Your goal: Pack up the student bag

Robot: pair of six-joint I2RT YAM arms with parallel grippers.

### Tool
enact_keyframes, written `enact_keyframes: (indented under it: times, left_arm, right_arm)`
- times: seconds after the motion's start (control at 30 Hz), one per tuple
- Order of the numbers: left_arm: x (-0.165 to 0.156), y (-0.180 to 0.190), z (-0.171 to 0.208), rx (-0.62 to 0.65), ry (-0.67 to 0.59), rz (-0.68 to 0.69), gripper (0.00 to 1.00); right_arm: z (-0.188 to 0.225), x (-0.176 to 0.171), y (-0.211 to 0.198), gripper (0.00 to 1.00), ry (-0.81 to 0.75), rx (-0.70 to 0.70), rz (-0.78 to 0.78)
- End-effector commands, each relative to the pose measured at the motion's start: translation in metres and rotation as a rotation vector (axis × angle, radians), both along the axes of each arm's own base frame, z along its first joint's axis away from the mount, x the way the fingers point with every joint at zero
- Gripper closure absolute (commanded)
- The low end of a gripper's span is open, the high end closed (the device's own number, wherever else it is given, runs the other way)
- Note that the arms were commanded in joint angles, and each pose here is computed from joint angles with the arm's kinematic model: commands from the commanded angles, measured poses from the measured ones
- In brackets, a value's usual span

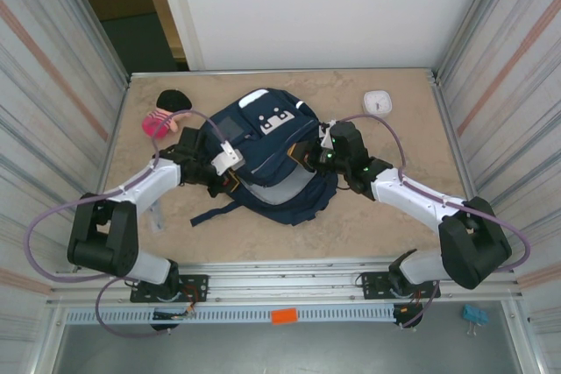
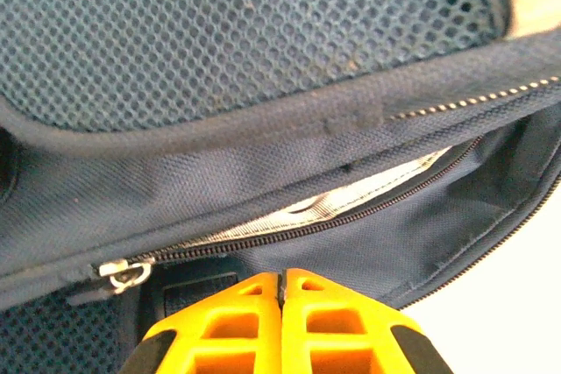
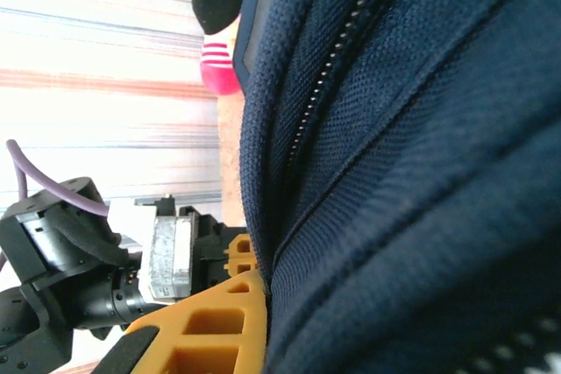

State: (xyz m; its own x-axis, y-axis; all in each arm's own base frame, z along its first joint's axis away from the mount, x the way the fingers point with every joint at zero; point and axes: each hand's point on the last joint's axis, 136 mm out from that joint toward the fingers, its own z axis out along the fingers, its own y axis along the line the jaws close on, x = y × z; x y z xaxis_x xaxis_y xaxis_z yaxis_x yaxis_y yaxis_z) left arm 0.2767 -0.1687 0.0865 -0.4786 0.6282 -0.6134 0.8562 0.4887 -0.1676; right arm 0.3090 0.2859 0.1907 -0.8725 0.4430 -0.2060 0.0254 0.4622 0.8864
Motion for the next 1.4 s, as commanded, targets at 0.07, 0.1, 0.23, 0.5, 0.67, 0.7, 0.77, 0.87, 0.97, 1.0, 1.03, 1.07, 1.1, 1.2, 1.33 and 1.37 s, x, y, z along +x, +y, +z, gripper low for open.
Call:
enact_keyframes:
  times: [0.07,0.1,0.23,0.5,0.67,0.7,0.77,0.87,0.97,1.0,1.03,1.07,1.1,1.2,1.33,1.37]
  left_arm:
    - [0.023,0.029,0.017,-0.062,0.013,0.224,0.75]
    - [0.028,0.032,0.023,-0.081,-0.002,0.239,0.65]
    - [0.039,0.033,0.040,-0.056,-0.160,0.153,0.45]
    - [0.077,0.043,0.049,0.183,-0.447,-0.087,0.25]
    - [0.086,0.028,0.042,0.249,-0.544,-0.271,0.19]
    - [0.085,0.022,0.038,0.252,-0.552,-0.307,0.19]
    - [0.081,0.011,0.027,0.270,-0.568,-0.390,0.18]
    - [0.083,-0.003,0.011,0.298,-0.588,-0.454,0.16]
    - [0.093,-0.013,0.004,0.283,-0.639,-0.448,0.14]
    - [0.093,-0.017,0.001,0.279,-0.649,-0.466,0.14]
    - [0.094,-0.019,-0.004,0.287,-0.655,-0.484,0.15]
    - [0.097,-0.020,-0.009,0.301,-0.659,-0.489,0.17]
    - [0.101,-0.018,-0.015,0.320,-0.651,-0.483,0.21]
    - [0.100,-0.014,-0.021,0.346,-0.576,-0.486,0.62]
    - [0.074,-0.014,-0.008,0.286,-0.457,-0.445,0.90]
    - [0.066,-0.015,-0.002,0.264,-0.428,-0.422,0.94]
  right_arm:
    - [0.025,0.007,-0.004,0.90,-0.073,0.050,-0.009]
    - [0.031,0.007,-0.004,0.90,-0.080,0.057,-0.005]
    - [0.047,0.005,-0.013,0.90,-0.097,0.027,0.033]
    - [0.032,0.003,-0.046,0.89,0.000,-0.068,0.125]
    - [0.023,0.005,-0.059,0.89,0.037,-0.069,0.146]
    - [0.023,0.005,-0.060,0.89,0.039,-0.070,0.151]
    - [0.022,0.006,-0.062,0.89,0.045,-0.077,0.163]
    - [0.020,0.008,-0.062,0.89,0.053,-0.078,0.175]
    - [0.018,0.010,-0.062,0.89,0.058,-0.075,0.184]
    - [0.018,0.010,-0.062,0.89,0.061,-0.074,0.187]
    - [0.017,0.011,-0.062,0.89,0.064,-0.071,0.189]
    - [0.016,0.012,-0.062,0.89,0.066,-0.069,0.193]
    - [0.017,0.013,-0.063,0.89,0.061,-0.069,0.195]
    - [0.014,0.016,-0.068,0.89,0.059,-0.084,0.197]
    - [0.006,0.028,-0.089,0.89,0.052,-0.117,0.157]
    - [0.003,0.033,-0.094,0.89,0.053,-0.123,0.144]
